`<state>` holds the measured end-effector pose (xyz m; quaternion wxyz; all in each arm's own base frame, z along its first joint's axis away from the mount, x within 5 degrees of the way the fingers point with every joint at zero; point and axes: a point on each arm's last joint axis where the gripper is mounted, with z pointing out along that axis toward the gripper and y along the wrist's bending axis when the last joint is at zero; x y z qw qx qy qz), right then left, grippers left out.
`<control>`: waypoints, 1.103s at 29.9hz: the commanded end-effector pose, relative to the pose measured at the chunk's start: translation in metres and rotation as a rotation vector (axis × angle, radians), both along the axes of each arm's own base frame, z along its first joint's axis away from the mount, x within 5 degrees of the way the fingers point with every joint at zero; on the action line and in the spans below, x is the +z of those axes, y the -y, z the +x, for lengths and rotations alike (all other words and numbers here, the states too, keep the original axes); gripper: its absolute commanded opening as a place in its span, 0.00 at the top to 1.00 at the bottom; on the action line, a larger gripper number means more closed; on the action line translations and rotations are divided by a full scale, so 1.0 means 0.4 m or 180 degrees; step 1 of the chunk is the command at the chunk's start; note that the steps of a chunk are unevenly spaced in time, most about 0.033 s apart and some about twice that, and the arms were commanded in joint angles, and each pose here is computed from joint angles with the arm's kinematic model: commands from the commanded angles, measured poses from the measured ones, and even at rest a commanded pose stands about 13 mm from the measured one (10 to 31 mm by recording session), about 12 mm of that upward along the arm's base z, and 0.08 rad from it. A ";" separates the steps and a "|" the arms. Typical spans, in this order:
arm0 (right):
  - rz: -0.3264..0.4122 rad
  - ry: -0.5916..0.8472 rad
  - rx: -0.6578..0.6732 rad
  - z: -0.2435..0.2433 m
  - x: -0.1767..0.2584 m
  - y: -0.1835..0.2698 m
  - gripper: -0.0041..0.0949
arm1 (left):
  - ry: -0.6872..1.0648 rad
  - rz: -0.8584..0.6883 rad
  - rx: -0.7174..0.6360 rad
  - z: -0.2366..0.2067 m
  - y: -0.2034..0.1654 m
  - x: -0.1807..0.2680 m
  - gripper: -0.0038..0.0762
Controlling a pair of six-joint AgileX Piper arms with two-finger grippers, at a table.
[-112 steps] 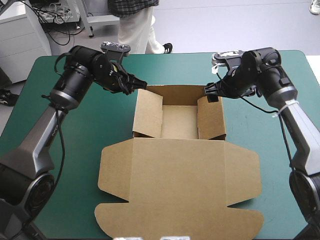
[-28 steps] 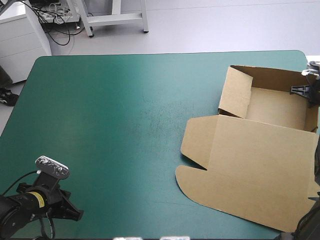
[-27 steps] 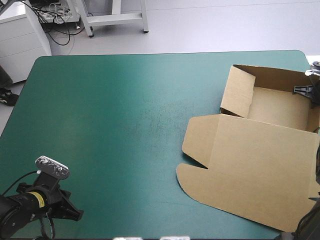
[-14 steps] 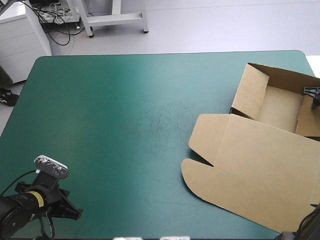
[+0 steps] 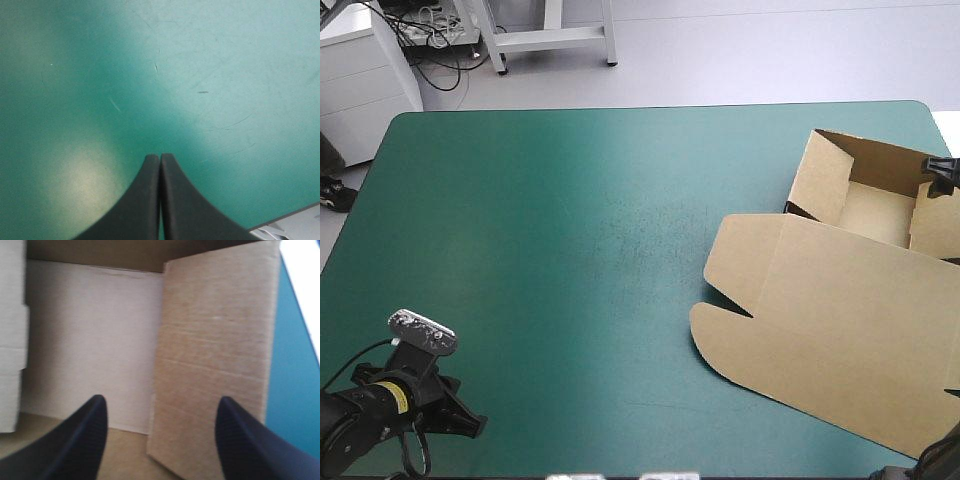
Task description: Fold the box
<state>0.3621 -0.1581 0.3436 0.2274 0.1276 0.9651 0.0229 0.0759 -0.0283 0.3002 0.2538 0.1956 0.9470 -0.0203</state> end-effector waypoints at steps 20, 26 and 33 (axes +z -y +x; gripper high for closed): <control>-0.0140 0.0803 0.1386 -0.135 0.252 -0.425 0.96 | 0.0487 -0.0271 0.0006 -0.018 -0.007 0.041 0.99; -0.0147 0.0955 0.1638 -0.254 0.273 -0.479 0.96 | 0.0546 -0.0329 0.0044 -0.037 -0.016 0.030 0.99; -0.0163 0.1018 0.1619 -0.403 0.209 -0.474 0.96 | 0.0686 -0.0410 0.0009 -0.026 -0.008 0.019 0.99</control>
